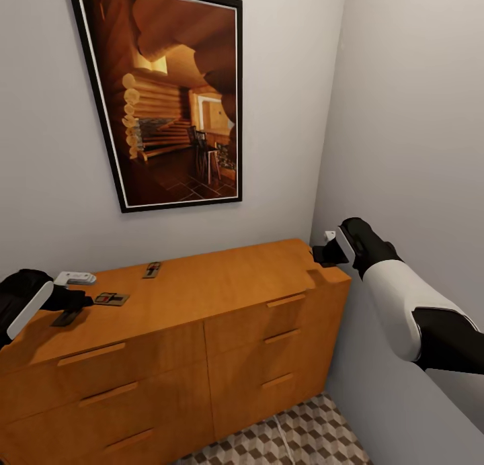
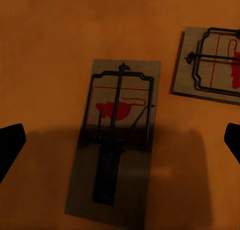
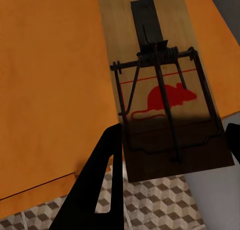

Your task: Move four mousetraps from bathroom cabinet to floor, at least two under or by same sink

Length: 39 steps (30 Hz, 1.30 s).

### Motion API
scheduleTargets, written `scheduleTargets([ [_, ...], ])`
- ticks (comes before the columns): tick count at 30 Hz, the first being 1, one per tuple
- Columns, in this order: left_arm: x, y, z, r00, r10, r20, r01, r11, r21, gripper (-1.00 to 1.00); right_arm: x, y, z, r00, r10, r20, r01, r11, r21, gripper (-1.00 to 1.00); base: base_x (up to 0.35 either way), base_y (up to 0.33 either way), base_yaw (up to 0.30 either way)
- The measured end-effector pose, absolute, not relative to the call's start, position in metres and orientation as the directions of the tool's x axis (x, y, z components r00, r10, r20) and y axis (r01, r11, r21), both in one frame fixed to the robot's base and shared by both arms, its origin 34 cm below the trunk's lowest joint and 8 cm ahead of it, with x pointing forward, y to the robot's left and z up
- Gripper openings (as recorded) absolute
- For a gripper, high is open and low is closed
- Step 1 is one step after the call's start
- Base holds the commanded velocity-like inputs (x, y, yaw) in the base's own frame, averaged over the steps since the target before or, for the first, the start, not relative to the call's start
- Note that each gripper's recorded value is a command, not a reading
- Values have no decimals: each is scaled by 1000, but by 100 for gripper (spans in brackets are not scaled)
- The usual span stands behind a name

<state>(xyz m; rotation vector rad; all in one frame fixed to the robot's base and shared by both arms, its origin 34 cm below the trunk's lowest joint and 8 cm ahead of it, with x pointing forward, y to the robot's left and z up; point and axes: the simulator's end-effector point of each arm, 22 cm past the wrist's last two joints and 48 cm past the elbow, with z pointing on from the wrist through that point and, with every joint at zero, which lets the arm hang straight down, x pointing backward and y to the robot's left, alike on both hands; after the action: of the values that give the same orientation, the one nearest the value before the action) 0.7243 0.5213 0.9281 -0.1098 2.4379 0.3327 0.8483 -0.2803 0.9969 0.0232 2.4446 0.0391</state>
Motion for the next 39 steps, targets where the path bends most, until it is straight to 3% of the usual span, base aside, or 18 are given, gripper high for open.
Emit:
scheduleTargets([
  [39,725,515,925,-777,6,-629,-146,971,190,100,848,-280,996,-767,28,-641,6,999,36,-100,-27,24,0],
])
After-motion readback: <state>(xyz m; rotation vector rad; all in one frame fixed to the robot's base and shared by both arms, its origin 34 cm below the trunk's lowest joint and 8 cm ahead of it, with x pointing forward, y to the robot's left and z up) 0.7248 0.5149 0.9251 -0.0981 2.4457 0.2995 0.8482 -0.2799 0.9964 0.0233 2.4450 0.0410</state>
